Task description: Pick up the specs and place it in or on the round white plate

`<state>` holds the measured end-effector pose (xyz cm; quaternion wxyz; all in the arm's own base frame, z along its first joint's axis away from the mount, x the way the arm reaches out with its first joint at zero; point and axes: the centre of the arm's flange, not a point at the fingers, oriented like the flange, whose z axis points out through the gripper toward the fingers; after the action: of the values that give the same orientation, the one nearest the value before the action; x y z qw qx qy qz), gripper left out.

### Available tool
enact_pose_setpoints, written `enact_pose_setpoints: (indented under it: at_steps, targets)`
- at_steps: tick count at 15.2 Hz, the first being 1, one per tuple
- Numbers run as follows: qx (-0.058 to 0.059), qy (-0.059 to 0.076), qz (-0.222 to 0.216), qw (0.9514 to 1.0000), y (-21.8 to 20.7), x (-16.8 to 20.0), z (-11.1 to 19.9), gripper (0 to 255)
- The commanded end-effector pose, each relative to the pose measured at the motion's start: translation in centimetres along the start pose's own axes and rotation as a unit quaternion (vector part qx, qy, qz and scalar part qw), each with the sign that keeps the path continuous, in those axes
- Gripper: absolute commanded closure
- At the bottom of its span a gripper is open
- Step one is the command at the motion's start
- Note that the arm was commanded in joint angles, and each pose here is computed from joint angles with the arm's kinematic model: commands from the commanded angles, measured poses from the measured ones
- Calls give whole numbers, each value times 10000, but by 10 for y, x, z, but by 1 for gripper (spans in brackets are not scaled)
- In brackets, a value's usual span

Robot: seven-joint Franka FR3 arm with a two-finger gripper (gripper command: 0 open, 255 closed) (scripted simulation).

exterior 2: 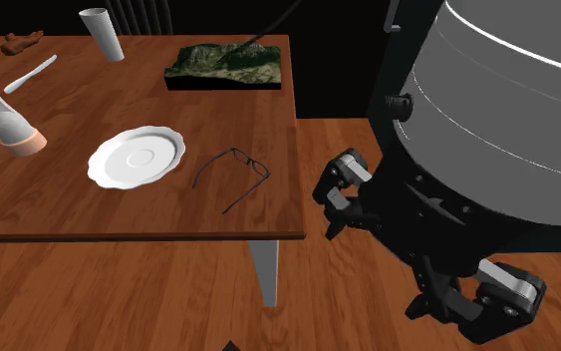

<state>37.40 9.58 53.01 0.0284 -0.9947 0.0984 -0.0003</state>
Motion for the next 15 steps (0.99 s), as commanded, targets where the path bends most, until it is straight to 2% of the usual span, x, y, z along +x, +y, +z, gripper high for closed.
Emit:
enact_pose_setpoints:
  at_steps: [1,15]
  targets:
    - [27,-74,-3,10000,-23,3,10,0]
    - [193,-579,-44,9981,-182,21,96,0]
